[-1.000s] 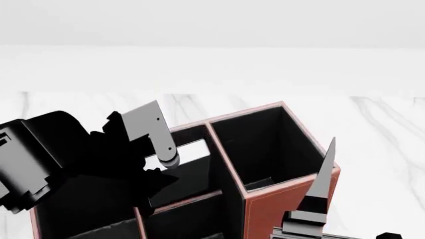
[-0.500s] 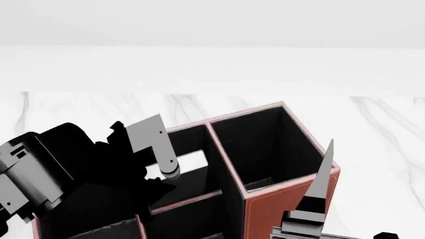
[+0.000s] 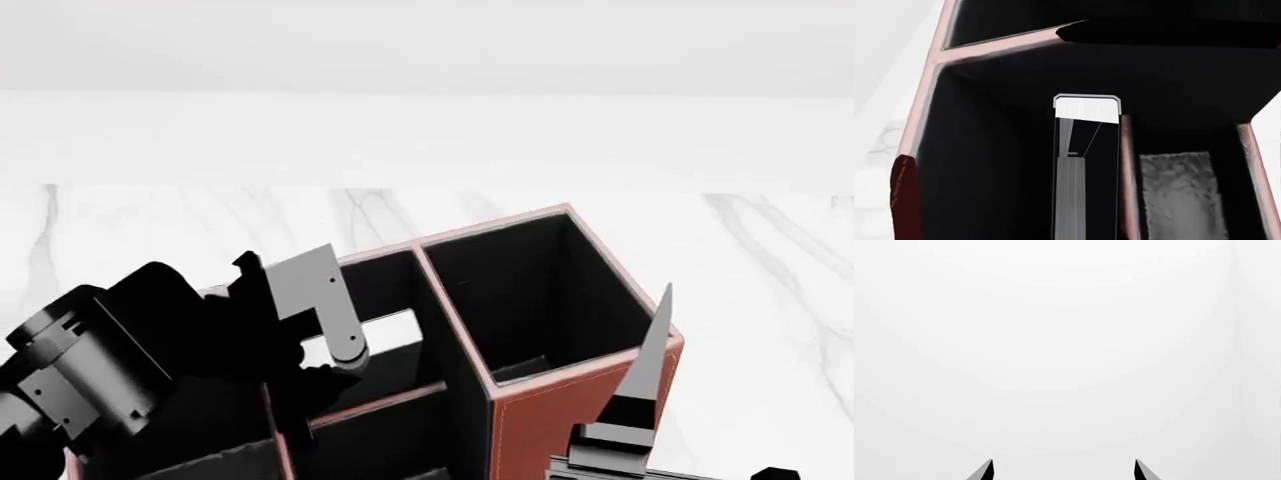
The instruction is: Pick up the book and place it in the front compartment of the caddy.
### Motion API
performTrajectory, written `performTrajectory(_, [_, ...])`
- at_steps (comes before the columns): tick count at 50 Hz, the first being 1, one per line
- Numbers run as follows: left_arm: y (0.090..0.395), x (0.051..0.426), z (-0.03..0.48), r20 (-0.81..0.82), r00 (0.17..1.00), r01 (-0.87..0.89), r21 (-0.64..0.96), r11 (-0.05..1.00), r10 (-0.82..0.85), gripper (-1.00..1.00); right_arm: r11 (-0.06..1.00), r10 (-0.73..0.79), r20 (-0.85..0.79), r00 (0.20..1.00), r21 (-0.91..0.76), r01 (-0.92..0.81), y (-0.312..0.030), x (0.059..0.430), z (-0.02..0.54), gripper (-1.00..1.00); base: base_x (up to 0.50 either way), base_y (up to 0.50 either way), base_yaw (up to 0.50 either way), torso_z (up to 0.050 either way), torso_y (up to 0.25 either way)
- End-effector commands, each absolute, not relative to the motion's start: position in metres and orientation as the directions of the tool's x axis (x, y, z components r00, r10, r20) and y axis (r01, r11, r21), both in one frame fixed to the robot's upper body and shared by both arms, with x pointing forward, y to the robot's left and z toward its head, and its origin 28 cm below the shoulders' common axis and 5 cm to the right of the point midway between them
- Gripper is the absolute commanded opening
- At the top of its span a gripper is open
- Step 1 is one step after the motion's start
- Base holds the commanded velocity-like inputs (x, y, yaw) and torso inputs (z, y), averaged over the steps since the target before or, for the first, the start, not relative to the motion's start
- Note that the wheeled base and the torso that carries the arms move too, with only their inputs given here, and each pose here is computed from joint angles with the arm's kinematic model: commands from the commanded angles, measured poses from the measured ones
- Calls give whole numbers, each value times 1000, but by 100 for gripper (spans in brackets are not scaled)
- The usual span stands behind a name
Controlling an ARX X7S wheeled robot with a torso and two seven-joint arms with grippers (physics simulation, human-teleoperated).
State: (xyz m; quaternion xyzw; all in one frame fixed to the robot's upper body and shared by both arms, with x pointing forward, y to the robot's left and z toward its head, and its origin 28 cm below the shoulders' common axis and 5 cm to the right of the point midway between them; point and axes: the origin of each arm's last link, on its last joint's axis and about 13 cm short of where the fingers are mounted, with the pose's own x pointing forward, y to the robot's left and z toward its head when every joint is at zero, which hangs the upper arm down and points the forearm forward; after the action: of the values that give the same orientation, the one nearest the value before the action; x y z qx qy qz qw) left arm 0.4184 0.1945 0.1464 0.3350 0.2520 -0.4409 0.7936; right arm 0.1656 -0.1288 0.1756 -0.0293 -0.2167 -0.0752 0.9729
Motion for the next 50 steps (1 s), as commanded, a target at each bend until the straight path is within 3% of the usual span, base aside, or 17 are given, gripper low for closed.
performTrajectory(1, [187, 419, 143, -668, 486, 869, 299, 395, -564, -100, 986, -138, 420, 897, -23, 163, -130, 167, 173, 100, 0, 0, 0, 0, 10])
performTrajectory(20, [187, 418, 143, -664, 501, 859, 301, 415, -556, -100, 987, -138, 416, 899, -15, 159, -129, 168, 172, 100, 2, 0, -2, 0, 0])
performTrajectory(21, [187, 418, 142, -664, 501, 859, 299, 416, -555, 100, 987, -138, 416, 899, -15, 158, -129, 168, 172, 100, 0, 0, -4, 0, 0])
performTrajectory(43, [188, 419, 147, -652, 505, 855, 291, 429, -565, 100, 988, -138, 419, 898, -11, 157, -129, 167, 173, 100, 8, -2, -6, 0, 0])
performTrajectory(50, [194, 402, 149, -639, 510, 854, 301, 424, -575, 100, 988, -134, 421, 897, -11, 153, -127, 166, 174, 100, 5, -2, -4, 0, 0])
